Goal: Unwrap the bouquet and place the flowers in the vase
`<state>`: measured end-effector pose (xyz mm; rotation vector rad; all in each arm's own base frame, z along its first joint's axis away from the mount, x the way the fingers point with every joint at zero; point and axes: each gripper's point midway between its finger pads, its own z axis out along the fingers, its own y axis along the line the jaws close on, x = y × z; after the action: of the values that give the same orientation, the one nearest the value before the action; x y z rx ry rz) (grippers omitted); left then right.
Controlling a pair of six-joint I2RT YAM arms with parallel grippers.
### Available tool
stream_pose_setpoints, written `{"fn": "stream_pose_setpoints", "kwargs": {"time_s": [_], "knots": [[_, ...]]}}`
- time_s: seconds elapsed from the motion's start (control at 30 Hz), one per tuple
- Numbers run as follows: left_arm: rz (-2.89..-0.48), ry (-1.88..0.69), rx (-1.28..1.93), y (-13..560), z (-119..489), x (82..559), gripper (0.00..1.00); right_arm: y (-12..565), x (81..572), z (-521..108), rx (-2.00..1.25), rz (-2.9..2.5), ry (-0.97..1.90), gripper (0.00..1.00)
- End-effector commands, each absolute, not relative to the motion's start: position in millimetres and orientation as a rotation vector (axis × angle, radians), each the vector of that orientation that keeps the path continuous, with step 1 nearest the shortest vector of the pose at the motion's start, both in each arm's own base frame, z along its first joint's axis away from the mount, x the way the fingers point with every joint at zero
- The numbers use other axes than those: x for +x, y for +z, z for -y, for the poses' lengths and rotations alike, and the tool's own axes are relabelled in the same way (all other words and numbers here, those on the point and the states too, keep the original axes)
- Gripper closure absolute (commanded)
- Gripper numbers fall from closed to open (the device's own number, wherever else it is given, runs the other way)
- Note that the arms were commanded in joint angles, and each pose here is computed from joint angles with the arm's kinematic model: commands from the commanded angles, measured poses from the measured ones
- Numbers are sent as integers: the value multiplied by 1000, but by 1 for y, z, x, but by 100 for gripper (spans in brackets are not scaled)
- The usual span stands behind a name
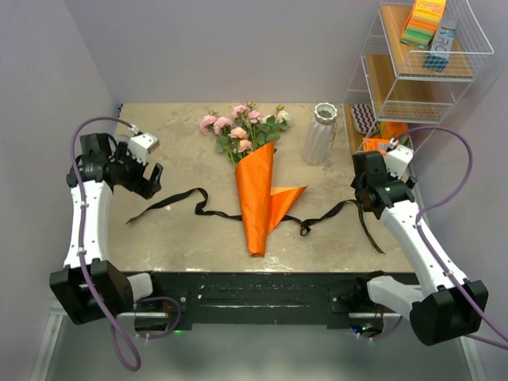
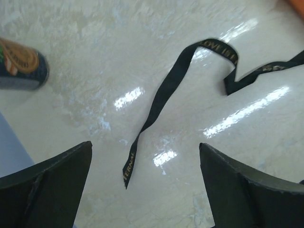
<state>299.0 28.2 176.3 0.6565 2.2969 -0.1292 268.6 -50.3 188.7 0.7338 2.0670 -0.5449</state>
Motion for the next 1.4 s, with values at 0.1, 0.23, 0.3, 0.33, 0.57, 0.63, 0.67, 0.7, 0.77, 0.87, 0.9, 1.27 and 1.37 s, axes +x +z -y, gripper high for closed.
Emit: {"fn": "stream_pose_setpoints", "kwargs": {"time_s": [0.1,0.23,0.3,0.33,0.57,0.63,0.67,0.7,0.77,0.87,0.9,1.27,1.37], "knots": [[-1955,-445,929,268,85,308,1,258,284,42,749,-1931,-386,1],[-1887,-612,1021,256,144,323,1,278,289,10,637,-1897,-203,1],[-1867,-648,1047,248,160,336,1,278,288,-7,568,-1909,-152,1],[-1893,-695,1068,232,172,343,1,275,288,-11,548,-1920,-150,2],[-1863,-843,1123,193,217,386,4,263,289,-35,427,-1934,-55,10],[-1858,-892,1138,183,227,395,9,263,289,-40,405,-1928,-21,14],[-1860,-901,1144,179,230,398,10,265,290,-45,391,-1924,9,15],[-1854,-889,1149,180,233,405,11,264,291,-47,381,-1926,23,16],[-1865,-887,1162,167,238,412,11,266,293,-52,361,-1917,48,18],[-1868,-873,1153,157,240,421,10,265,297,-55,340,-1917,59,18],[-1874,-870,1154,154,241,423,10,265,297,-58,331,-1920,68,18],[-1944,-895,1188,108,247,428,13,270,302,-64,302,-1905,99,20],[-1946,-918,1199,109,250,427,30,273,301,-64,302,-1896,107,21]]}}
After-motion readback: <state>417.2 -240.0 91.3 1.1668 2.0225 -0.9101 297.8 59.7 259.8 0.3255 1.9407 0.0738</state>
